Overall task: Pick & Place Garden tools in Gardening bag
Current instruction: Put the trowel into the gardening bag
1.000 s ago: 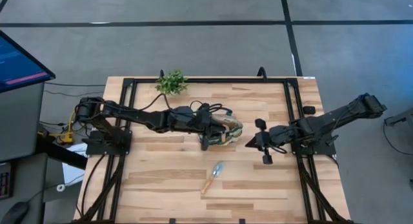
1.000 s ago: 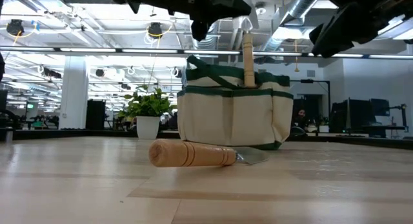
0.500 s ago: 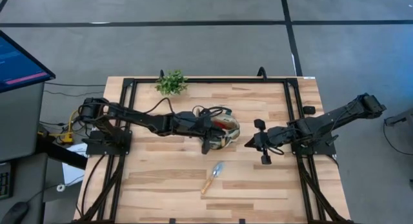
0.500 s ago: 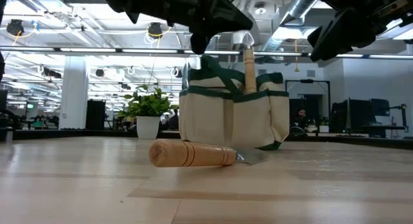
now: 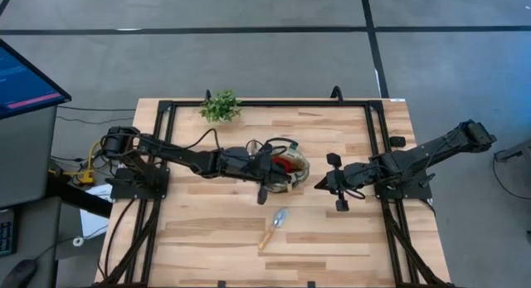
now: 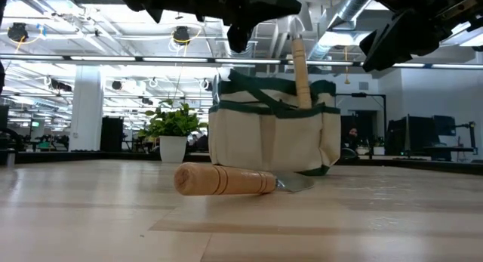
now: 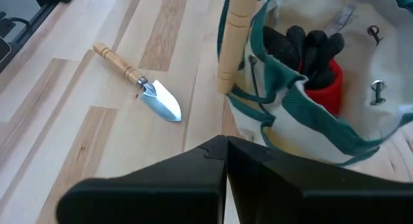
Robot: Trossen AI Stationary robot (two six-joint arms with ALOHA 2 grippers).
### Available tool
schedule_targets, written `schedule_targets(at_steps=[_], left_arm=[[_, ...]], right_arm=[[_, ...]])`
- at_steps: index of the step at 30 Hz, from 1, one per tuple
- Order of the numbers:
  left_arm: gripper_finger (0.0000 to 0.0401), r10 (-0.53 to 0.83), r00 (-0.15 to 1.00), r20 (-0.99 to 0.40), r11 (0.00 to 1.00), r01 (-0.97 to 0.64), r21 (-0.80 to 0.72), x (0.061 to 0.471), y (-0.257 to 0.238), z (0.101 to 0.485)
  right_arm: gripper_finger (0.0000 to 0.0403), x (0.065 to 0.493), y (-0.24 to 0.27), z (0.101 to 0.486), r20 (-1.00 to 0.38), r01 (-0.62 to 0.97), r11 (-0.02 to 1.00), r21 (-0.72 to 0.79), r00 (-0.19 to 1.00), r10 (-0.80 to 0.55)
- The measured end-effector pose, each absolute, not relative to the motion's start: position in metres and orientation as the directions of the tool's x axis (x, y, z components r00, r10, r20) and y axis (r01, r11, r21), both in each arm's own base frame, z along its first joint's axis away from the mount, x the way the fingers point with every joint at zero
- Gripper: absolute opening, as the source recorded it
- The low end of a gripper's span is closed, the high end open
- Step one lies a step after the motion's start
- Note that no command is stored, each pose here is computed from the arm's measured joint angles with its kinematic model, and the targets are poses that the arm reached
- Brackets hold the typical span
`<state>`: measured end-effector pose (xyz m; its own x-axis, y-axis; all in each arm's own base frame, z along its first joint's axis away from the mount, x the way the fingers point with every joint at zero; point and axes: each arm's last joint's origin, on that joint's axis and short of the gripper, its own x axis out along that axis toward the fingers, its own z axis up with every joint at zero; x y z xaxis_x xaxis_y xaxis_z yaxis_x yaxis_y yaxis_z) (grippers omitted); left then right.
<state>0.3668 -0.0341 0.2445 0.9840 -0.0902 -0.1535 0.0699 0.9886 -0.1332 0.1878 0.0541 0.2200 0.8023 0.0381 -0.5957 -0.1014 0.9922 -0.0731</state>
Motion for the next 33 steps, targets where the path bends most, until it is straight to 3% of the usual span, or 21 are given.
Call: schedule_targets(at_steps=[8,16,24,33], left_arm=[[0.0001,-0.107,0.984,-0.144,0.986,0.087,-0.14,0.367,-0.035,0.245],[0.0001,-0.007,0.988,-0.157,0.996,-0.007,-0.091,0.367,-0.03,0.245],[0.0001,0.1,0.959,-0.267,0.991,-0.119,-0.057,0.364,-0.019,0.234],[0.0001,0.087,0.974,-0.21,0.994,-0.099,-0.047,0.351,-0.021,0.261]], right_arm=[[0.0,0.188,0.054,0.22,-0.595,-0.101,0.992,-0.072,0.803,0.038],[0.0,0.188,0.054,0.22,-0.595,-0.1,0.992,-0.071,0.803,0.038],[0.0,0.189,0.055,0.222,-0.578,-0.099,0.993,-0.066,0.815,0.043],[0.0,0.189,0.055,0.222,-0.577,-0.099,0.993,-0.066,0.816,0.043]])
